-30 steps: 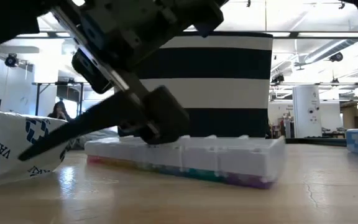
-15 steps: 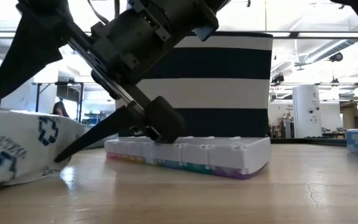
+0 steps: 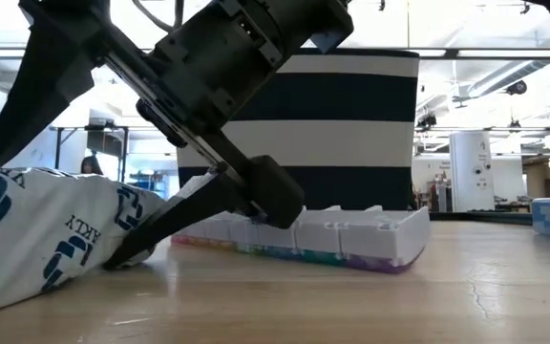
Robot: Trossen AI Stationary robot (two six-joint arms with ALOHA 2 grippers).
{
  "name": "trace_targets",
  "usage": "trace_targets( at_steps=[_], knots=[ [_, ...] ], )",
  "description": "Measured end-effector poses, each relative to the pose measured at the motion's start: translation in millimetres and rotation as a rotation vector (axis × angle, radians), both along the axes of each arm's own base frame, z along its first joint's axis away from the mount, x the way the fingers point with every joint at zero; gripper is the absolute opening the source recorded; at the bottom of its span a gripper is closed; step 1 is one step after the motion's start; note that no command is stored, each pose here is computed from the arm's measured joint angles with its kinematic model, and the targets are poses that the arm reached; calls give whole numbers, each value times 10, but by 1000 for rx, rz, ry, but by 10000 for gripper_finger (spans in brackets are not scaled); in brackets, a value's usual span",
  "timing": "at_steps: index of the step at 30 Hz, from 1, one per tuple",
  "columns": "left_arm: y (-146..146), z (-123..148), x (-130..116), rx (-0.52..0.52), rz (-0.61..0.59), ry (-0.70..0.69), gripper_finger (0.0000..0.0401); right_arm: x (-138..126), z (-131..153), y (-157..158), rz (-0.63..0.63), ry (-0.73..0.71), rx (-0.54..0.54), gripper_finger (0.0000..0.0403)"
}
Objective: Pick & place medical supplies in basket/bin
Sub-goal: Put the mailer bag into the bin
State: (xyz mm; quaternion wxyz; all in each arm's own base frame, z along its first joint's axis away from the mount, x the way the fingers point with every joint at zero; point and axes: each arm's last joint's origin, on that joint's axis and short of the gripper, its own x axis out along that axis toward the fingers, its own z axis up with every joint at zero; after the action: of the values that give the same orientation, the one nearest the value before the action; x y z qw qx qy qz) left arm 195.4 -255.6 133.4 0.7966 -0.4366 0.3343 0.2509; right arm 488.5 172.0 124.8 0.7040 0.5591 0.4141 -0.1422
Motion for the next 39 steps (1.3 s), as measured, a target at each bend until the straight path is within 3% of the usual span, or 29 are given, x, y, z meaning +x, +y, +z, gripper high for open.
trace_targets(
  at_steps=[16,29,39],
  knots=[
    [-8,50,97,-8,-26,-24,324,88,78,-48,77,-65,-83,322],
    [20,123,77,3,-43,-22,324,102,175,-73,107,-80,-134,202],
    [101,439,5,-4,-73,-67,323,30,605,-136,135,-134,-274,188]
  ],
)
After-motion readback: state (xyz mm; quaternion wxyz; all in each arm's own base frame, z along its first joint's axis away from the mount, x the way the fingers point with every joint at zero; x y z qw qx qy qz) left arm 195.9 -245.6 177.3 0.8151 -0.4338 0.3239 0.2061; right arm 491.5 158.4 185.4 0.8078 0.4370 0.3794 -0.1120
